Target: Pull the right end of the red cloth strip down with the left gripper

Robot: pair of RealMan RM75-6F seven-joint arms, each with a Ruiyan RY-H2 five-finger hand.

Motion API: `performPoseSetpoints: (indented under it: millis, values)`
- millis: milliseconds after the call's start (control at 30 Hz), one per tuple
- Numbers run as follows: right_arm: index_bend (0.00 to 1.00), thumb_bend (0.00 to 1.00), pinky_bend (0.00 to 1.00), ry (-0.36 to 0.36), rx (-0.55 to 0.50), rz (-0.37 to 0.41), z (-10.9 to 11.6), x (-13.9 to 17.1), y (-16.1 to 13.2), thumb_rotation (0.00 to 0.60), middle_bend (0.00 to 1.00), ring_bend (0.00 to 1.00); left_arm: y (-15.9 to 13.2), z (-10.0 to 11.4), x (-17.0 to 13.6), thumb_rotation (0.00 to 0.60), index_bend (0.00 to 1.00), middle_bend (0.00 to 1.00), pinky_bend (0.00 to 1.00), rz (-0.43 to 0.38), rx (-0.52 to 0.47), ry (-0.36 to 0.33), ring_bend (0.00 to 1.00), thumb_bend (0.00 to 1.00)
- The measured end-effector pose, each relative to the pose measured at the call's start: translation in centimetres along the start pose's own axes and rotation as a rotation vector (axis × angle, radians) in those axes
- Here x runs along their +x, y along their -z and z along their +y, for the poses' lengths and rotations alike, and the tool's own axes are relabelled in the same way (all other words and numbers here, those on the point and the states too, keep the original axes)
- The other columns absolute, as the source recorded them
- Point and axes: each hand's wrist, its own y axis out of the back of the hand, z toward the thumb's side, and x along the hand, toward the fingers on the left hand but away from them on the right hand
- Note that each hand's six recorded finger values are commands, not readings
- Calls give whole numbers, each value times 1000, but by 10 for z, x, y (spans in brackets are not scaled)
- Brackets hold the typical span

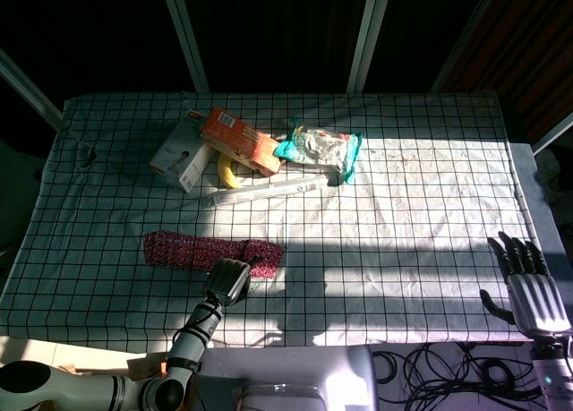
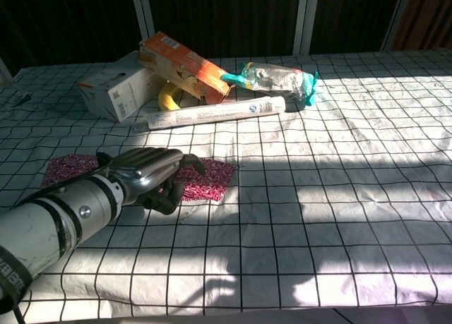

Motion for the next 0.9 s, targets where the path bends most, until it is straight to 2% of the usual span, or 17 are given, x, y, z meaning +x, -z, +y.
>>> performPoseSetpoints:
  millis: [600, 900]
  values:
    - [0, 258, 23, -2, 16, 1, 0, 0, 0, 600, 0, 0, 0, -10, 0, 600, 247, 1000, 1000, 12, 45, 23, 1000, 849]
    - [0, 258, 23, 5, 23, 8, 3, 4, 1, 600, 0, 0, 3, -19, -4, 600, 285, 1000, 1000, 31, 56, 100, 1000, 891]
